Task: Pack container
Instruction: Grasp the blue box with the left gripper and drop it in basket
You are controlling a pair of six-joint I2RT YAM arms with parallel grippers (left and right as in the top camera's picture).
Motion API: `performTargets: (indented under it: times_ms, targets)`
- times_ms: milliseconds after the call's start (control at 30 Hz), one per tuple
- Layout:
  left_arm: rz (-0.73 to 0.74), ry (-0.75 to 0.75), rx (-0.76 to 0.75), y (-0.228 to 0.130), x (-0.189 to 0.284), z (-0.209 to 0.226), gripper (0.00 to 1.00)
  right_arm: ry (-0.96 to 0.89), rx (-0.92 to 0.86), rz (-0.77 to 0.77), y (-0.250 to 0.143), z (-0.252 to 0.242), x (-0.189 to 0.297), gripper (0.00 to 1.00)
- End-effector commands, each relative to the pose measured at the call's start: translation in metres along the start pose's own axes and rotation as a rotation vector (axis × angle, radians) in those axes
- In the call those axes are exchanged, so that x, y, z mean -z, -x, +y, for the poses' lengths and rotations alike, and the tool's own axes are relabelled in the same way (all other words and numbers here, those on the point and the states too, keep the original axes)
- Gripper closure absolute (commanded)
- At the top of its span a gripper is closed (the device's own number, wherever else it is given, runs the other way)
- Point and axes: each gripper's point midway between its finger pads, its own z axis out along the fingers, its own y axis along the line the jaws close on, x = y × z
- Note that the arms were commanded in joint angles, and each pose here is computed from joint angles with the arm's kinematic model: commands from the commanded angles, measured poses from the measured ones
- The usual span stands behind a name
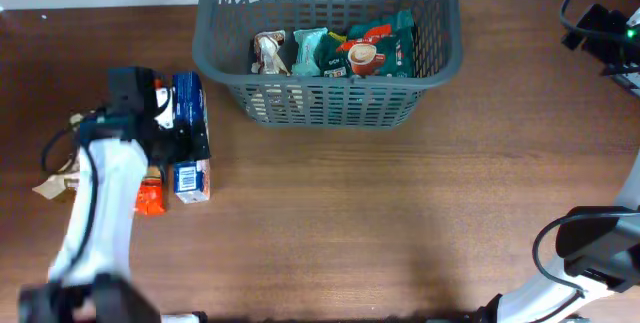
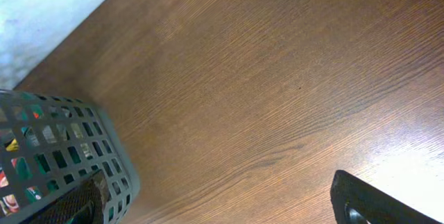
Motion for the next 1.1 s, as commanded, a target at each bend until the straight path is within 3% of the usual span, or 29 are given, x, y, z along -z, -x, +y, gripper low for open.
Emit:
performTargets:
  times_ms: [0,300,333,367,433,467,667,733,900,1067]
  targets:
    - [0.16,-0.051,-0.026,-0.017,-0.045,-0.001,0.01,0.003,0.011,0.003,0.0,0.001,-0.002,0.01]
    - [0.313,-0.036,-0.078,-0.038,-0.096,0.004,0.0,0.002,0.011,0.002,0.0,0.001,-0.002,0.01]
    - [0.319,-0.035,-0.077,-0.039,-0.101,0.004,0.06,0.003,0.011,0.003,0.0,0.001,-0.002,0.01]
    - [0.323,-0.036,-0.075,-0.039,-0.105,0.005,0.24,0.003,0.011,0.003,0.0,0.001,-0.002,0.01]
    - [0.315,-0.036,-0.075,-0.037,-0.11,0.004,0.86,0.003,0.011,0.003,0.0,0.001,-0.002,0.01]
    - [0.307,-0.035,-0.076,-0.035,-0.11,0.004,0.98,0.003,0.011,0.003,0.0,0.001,-0.002,0.01]
    - [0.272,-0.012,-0.079,-0.002,-0.079,0.009,0.98,0.003,0.011,0.003,0.0,0.001,-0.002,0.01]
    - [0.224,0.08,-0.088,0.03,-0.046,0.024,0.98,0.002,0.011,0.002,0.0,0.001,-0.002,0.01]
    - [-0.048,0.261,-0.068,0.119,0.058,0.054,0.98,0.002,0.011,0.002,0.0,0.001,-0.002,0.01]
    - [-0.309,0.296,-0.157,0.173,0.142,0.053,0.98,0.002,0.011,0.002,0.0,0.001,-0.002,0.01]
